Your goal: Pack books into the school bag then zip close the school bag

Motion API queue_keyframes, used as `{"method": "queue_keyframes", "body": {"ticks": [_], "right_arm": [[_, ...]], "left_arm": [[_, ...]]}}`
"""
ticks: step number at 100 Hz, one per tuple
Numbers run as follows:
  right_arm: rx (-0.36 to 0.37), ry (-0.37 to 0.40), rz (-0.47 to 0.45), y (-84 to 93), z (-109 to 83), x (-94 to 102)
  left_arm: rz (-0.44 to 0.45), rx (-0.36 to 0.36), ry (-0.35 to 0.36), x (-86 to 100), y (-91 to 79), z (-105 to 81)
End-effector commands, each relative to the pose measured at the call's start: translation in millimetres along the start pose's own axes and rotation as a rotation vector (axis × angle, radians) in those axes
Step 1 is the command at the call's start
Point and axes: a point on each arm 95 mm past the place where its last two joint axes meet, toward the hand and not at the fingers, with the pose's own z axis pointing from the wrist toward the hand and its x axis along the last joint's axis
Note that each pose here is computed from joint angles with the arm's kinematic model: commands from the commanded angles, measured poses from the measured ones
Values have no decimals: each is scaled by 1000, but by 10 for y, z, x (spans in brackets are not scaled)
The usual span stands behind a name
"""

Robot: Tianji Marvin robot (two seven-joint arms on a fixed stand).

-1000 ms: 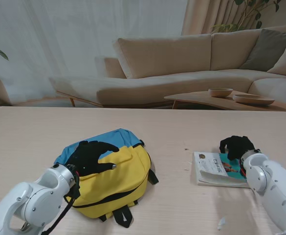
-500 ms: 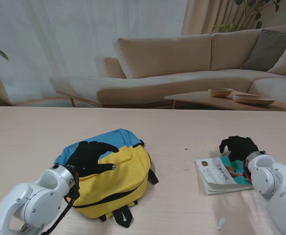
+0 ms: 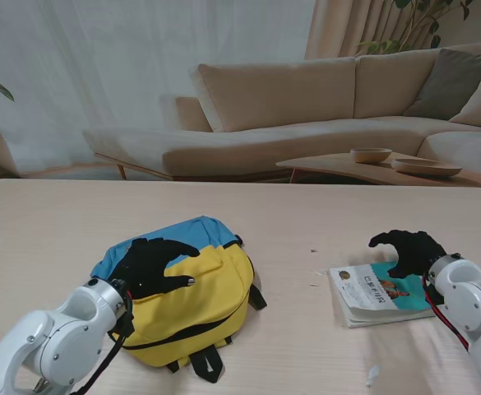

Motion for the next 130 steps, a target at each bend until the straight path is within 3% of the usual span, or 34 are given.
{"method": "queue_keyframes", "body": {"ticks": [1, 34, 79, 130], "right_arm": [[44, 5, -25, -89, -48, -26], [156, 5, -72, -185, -162, -168], [254, 16, -41, -450, -141, -105], [203, 16, -43, -549, -102, 10]], "left_arm": [[-8, -11, 6, 36, 17, -22], [-14, -10, 6, 40, 29, -35], [-16, -7, 11, 35, 34, -52], [-10, -1, 9, 38, 51, -94]]}}
